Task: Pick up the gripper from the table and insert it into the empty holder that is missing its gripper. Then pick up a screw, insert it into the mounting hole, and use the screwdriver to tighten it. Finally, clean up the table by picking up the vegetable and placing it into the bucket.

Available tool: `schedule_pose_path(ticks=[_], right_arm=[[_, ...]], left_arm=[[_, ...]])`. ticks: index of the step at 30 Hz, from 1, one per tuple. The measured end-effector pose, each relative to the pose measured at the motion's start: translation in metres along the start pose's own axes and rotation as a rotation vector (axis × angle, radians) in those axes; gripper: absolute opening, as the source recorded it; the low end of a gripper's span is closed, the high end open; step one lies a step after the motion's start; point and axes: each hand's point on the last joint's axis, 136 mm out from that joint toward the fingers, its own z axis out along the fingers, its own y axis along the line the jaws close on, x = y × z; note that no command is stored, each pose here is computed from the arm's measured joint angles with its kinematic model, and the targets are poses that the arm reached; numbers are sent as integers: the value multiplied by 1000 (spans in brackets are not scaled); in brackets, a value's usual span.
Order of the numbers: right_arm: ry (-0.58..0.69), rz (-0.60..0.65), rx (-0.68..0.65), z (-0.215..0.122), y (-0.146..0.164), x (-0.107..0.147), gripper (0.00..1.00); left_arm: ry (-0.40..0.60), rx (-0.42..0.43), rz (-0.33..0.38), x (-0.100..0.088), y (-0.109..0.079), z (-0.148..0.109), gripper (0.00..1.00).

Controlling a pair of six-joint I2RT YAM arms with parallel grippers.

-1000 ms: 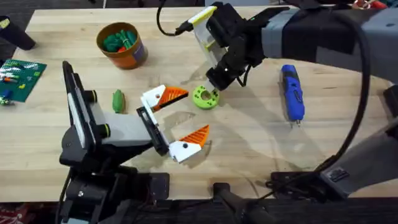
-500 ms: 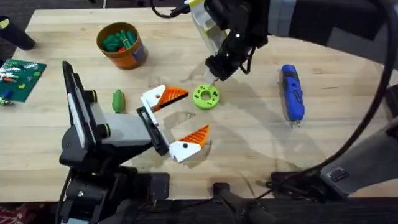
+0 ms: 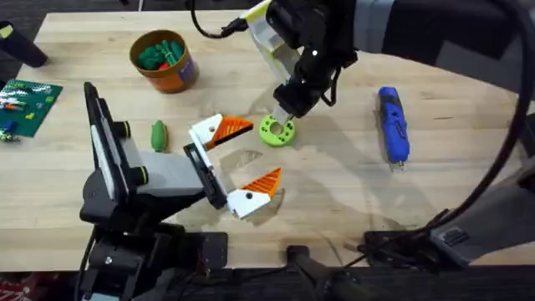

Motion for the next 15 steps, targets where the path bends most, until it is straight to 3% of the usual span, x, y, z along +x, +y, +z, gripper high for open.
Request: schedule_pose_path(ticks=[15], right_arm=[[11,-1,30,25,-7,11,166]], left_arm=[[0,0,0,0,0,0,990]])
